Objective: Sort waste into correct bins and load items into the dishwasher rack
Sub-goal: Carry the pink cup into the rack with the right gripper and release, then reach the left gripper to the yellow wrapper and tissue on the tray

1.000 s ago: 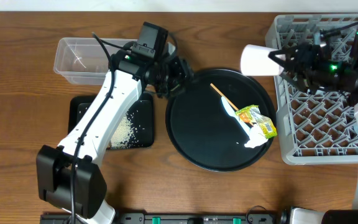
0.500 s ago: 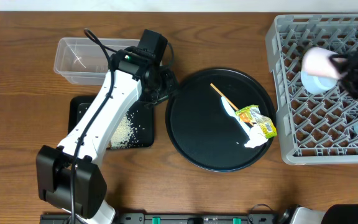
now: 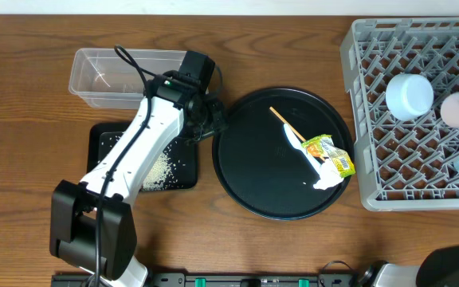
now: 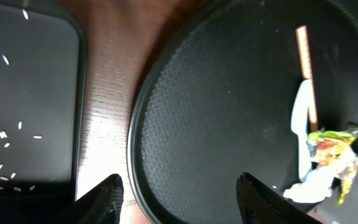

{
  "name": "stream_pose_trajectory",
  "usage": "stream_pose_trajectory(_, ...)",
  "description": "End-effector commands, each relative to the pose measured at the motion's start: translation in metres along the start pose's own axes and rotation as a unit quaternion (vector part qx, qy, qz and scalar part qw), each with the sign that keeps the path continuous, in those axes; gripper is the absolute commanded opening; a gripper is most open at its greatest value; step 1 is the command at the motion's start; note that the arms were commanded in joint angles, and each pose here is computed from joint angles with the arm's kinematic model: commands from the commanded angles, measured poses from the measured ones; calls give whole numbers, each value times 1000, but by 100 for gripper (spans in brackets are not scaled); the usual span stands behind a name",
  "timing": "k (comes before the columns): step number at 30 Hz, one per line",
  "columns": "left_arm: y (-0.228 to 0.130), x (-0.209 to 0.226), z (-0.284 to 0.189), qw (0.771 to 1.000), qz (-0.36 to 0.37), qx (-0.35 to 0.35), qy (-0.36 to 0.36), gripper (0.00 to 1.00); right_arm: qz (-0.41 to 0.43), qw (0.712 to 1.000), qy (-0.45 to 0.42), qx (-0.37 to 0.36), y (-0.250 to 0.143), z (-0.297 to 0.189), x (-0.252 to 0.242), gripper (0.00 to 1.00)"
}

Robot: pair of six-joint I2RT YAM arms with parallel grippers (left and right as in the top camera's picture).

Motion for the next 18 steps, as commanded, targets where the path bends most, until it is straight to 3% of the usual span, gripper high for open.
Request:
stream_pose_trajectory(1, -1, 5, 1, 1000, 3, -1, 6, 60, -8, 999, -51, -12, 11, 12, -16, 10)
stream_pose_trajectory(8, -1, 5, 1, 1000, 5, 0, 7, 60, -16, 996, -84, -2, 14, 41, -26, 12)
stream_pose_trajectory(12, -1, 5, 1, 1000, 7, 0, 7, 61, -16, 996, -86, 0, 14, 47, -26, 49)
stream_pose_trajectory(14, -1, 5, 1, 1000, 7, 0, 7, 73, -16, 996, -84, 1, 14, 47, -25, 70)
stream_pose_trajectory(18, -2, 4, 1, 1000, 7, 2, 4, 80, -18, 997, -70, 11, 11, 47, -21, 92)
Point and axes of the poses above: each gripper's point midway between its finger pads, its own z axis out along the fingers, its own x axis along the line the jaws close on, y = z × x, the point moved 1 cm from there along -z, back along the fingers, and after that the axes turned 6 degrees about -z, right-handed, at the moved point
